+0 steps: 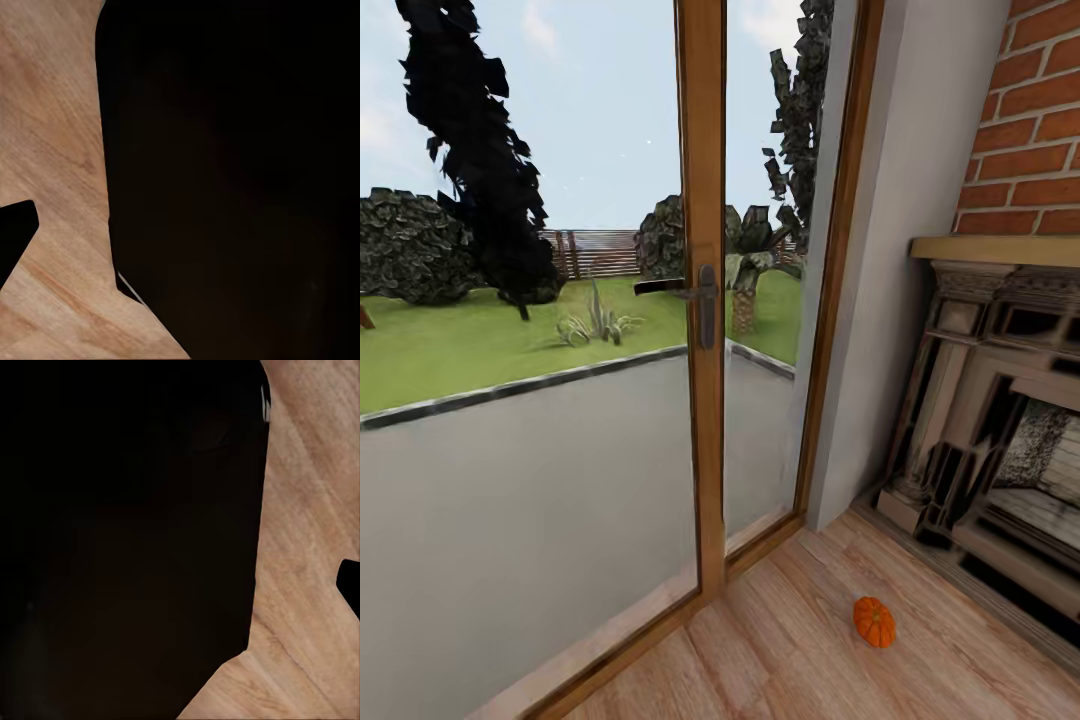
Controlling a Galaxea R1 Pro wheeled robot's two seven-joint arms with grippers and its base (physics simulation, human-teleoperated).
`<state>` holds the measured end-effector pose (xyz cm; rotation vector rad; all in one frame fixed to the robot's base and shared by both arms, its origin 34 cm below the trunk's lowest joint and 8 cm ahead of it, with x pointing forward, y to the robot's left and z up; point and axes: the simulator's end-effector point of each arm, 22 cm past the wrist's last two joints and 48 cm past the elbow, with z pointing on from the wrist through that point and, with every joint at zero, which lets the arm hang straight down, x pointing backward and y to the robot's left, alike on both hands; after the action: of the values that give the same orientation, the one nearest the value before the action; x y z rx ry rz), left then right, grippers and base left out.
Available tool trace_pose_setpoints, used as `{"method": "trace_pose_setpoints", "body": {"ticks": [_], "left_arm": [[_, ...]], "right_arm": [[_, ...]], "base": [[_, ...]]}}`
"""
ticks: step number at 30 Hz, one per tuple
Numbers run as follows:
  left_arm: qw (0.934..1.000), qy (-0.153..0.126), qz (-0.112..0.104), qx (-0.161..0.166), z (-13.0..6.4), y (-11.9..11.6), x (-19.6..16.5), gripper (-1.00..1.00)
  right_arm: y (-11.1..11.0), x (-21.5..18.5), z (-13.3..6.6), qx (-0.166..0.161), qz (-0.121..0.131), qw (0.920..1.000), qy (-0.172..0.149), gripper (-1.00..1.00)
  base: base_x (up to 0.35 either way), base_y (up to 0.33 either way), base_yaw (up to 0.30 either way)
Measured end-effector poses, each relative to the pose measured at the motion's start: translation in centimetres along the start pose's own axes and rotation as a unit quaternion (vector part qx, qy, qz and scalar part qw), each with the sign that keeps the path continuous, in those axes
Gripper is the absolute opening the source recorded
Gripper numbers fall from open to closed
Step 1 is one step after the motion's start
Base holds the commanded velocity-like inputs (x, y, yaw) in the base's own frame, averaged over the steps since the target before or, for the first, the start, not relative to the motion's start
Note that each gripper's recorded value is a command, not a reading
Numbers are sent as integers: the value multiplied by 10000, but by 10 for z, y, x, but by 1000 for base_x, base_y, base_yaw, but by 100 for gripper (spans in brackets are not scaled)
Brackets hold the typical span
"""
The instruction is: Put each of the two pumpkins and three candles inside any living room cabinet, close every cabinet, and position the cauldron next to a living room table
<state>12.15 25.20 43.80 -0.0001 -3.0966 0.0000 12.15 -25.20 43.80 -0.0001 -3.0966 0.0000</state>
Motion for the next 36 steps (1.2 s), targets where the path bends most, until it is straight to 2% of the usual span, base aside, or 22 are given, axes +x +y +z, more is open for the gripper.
{"method": "trace_pose_setpoints", "body": {"ticks": [7, 12, 17, 18, 19, 21, 22, 24, 25, 27, 28, 31, 32, 33, 34, 35, 36], "left_arm": [[9998, -55, 32, 200, -4, -27, -2, 100], [9999, -95, 13, 125, -12, -17, -6, 100], [9999, -113, -18, 59, -20, -5, -7, 100], [9991, -427, -12, -26, -23, 5, -37, 100], [9986, -523, -13, -33, -26, 6, -46, 100], [9974, -726, -15, -43, -31, 7, -65, 100], [9958, -918, -16, -50, -36, 8, -84, 100], [9926, -1215, -14, -58, -45, 9, -112, 100], [9914, -1309, -13, -66, -49, 10, -120, 100], [9865, -1636, -18, -97, -61, 15, -150, 100], [9808, -1944, -109, -101, -73, 19, -178, 100], [9711, -2366, -297, -79, -95, 22, -215, 100], [9658, -2556, -426, -54, -105, 24, -231, 100], [9558, -2833, -787, 13, -120, 30, -254, 100], [9515, -2916, -982, 60, -127, 32, -261, 100], [9493, -2926, -1142, 97, -129, 33, -261, 100], [9503, -2826, -1299, 111, -124, 35, -252, 100]], "right_arm": [[26, -2, -4, -178, -8, 9998, -28, 100], [35, -11, -13, -233, 23, 9996, -134, 100], [31, -22, -21, -199, 40, 9993, -323, 100], [25, -109, -39, -164, 59, 9817, -1896, 100], [24, -127, -47, -138, 72, 9755, -2196, 100], [17, -154, -60, 23, 137, 9661, -2579, 100], [7, -175, -70, 267, 242, 9580, -2846, 100], [-5, -204, -88, 518, 420, 9458, -3179, 100], [-7, -211, -93, 551, 479, 9423, -3268, 100], [-2, -241, -112, 564, 710, 9300, -3562, 100], [3, -271, -127, 528, 899, 9195, -3790, 100], [6, -300, -144, 493, 1042, 9099, -3985, 100], [6, -308, -150, 477, 1093, 9069, -4042, 100], [5, -318, -156, 461, 1180, 9027, -4111, 100], [4, -320, -160, 462, 1219, 9005, -4148, 100], [3, -324, -164, 459, 1246, 8961, -4234, 100], [4, -327, -171, 446, 1262, 8889, -4381, 100]], "base": [[0, 0, 0], [0, 0, 0], [0, 0, 0], [0, 0, 0], [0, 0, 0], [0, 0, 0], [0, 0, 0], [0, 0, 0], [0, 0, 0], [0, 0, 0], [0, 0, 0], [0, 0, 0], [0, 0, 0], [0, 0, 0], [0, 0, 0], [0, 0, 0], [0, 0, 0]]}}
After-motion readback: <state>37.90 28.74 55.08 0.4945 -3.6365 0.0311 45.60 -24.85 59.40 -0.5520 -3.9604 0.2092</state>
